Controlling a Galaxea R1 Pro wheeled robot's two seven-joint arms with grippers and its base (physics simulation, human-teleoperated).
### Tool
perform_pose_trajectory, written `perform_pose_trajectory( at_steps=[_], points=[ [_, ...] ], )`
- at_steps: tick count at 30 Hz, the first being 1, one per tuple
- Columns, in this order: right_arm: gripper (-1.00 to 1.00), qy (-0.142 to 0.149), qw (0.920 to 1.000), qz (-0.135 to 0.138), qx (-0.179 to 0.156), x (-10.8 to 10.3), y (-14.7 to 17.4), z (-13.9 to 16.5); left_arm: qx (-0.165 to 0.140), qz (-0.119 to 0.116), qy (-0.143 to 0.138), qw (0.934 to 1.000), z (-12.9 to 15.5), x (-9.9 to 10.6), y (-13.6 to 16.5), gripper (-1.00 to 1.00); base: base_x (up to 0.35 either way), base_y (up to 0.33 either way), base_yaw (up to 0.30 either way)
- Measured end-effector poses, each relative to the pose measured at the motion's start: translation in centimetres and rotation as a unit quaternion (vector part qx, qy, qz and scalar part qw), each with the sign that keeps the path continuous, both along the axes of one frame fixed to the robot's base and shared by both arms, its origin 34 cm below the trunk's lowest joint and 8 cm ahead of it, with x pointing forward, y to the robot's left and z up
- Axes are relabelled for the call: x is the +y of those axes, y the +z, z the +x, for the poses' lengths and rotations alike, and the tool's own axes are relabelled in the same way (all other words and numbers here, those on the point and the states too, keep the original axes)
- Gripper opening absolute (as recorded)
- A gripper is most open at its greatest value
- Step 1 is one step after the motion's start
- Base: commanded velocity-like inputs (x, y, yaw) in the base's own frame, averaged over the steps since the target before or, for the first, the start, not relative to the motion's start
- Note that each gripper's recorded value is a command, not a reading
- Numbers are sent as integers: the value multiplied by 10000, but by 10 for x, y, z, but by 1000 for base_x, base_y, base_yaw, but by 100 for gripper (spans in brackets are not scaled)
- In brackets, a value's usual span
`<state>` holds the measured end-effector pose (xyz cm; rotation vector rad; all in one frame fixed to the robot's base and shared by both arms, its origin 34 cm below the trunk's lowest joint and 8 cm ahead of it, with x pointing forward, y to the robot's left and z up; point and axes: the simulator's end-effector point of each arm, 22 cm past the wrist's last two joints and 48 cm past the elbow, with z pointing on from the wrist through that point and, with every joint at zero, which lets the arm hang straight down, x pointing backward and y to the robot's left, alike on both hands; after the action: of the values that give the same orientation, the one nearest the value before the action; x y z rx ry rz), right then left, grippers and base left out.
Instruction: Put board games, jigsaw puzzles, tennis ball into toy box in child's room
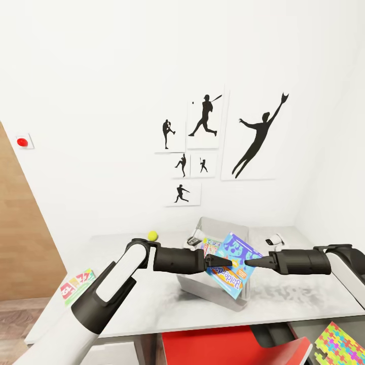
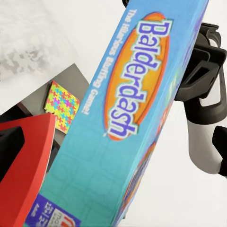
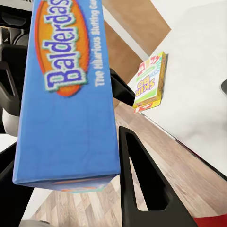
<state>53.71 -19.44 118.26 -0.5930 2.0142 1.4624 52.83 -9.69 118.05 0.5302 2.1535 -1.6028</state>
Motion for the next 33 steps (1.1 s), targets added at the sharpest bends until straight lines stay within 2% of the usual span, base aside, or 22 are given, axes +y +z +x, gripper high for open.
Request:
perform_pose_trajectory(
  at_steps=[1,4,17,33],
  points=[
    [-100,0,10000,1,0,0,0,0,0,0,0,10000,0,0,0,-100,0,0,0],
    [-100,14,10000,33,23,1,1,-1,-30,41,19,10000,1,1,-1,-100,0,0,0],
    [-100,-23,10000,-60,-32,-1,-2,1,113,-204,-75,9997,-5,-3,10,-100,0,0,0],
    [-100,-24,10000,-50,-37,0,-2,1,95,-198,-73,9997,-5,-2,11,-100,0,0,0]
  ],
)
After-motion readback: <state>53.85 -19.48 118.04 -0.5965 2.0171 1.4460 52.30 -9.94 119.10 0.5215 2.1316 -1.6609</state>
